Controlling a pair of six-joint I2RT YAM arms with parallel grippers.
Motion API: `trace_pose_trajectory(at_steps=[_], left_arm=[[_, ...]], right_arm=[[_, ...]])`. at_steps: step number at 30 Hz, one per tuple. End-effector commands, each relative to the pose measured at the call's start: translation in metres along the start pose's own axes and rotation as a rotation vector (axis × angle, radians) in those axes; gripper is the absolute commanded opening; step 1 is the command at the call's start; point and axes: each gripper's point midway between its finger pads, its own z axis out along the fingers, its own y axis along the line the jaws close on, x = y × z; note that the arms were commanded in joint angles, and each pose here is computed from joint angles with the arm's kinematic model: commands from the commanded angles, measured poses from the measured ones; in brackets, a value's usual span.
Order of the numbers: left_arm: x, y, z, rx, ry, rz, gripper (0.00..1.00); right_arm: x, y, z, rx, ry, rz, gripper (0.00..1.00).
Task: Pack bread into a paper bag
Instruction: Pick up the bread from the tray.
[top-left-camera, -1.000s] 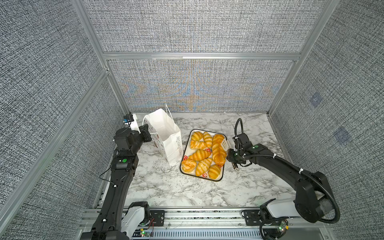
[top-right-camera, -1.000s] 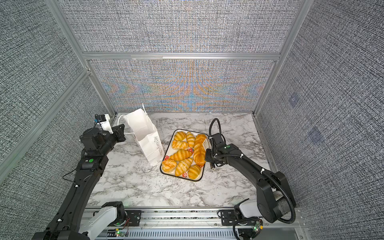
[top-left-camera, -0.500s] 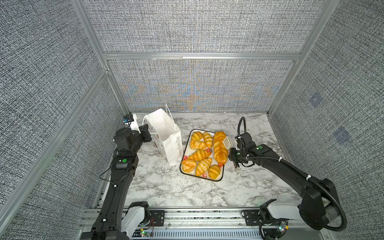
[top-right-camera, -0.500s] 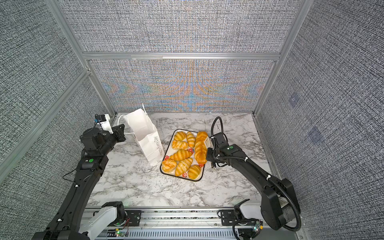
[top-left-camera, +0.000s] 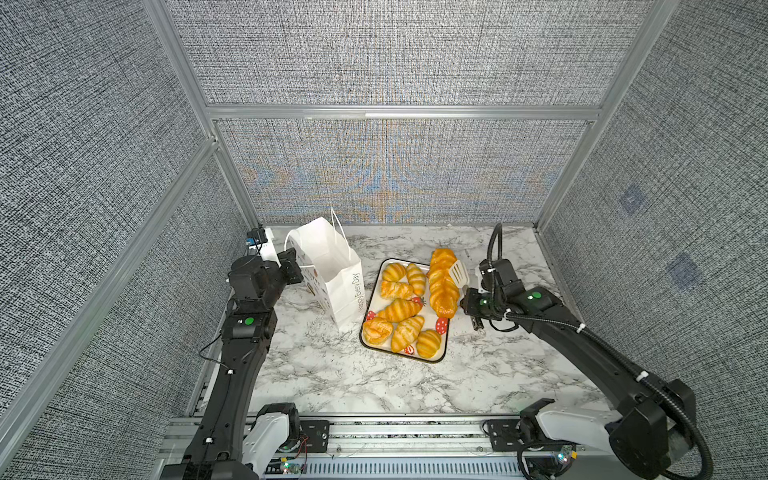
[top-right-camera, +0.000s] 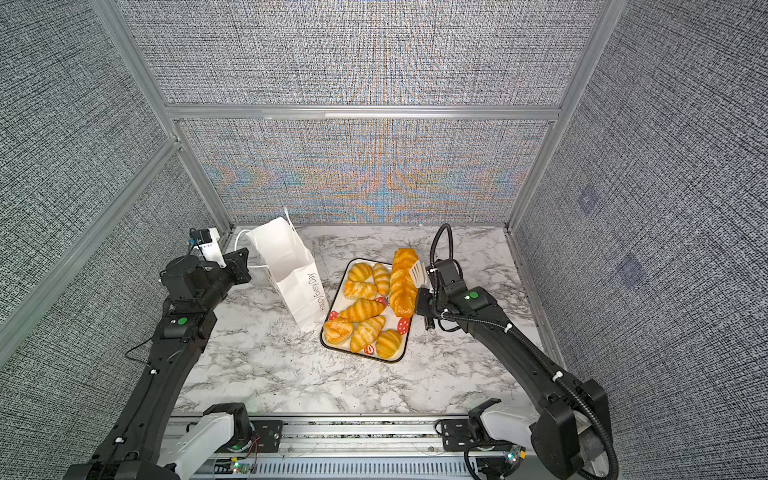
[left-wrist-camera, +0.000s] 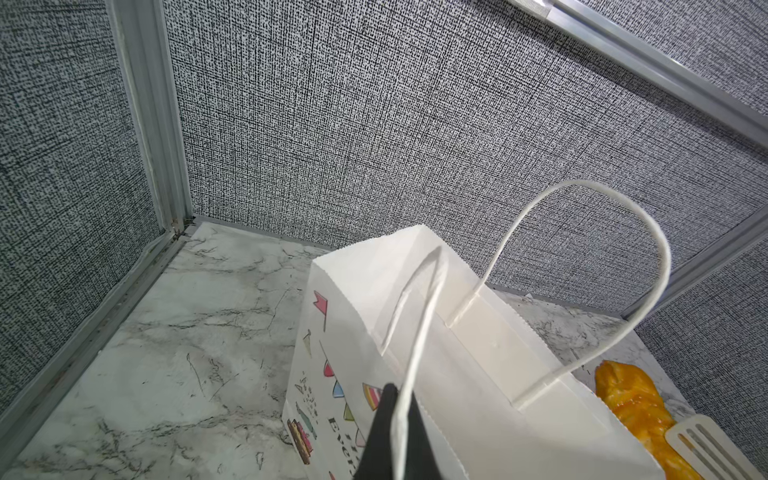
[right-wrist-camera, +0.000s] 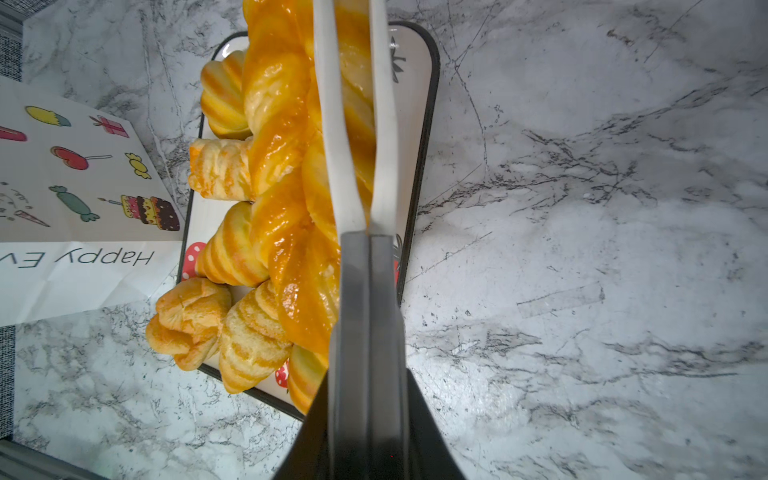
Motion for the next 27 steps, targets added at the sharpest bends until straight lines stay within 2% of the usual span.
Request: trace_pose_trajectory(at_steps=[1, 10, 27], left_arm=[[-0.003, -0.001, 0.0, 0.006, -0.013, 0.006, 0.0], [-0.003, 0.0, 0.001, 0.0, -0.01, -0.002, 0.0], [-0.003, 0.002, 0.0, -0.007, -0.011, -0.004, 0.0]], right_arm=[[-0.011, 0.01, -0.012, -0.042, -0.043, -0.014, 0.21], [-0.031, 0.033, -0.047, -0.121, -0.112, -0.043, 0.21], [-0.067, 0.115, -0.123, -0.302, -0.284, -0.195, 0.21]])
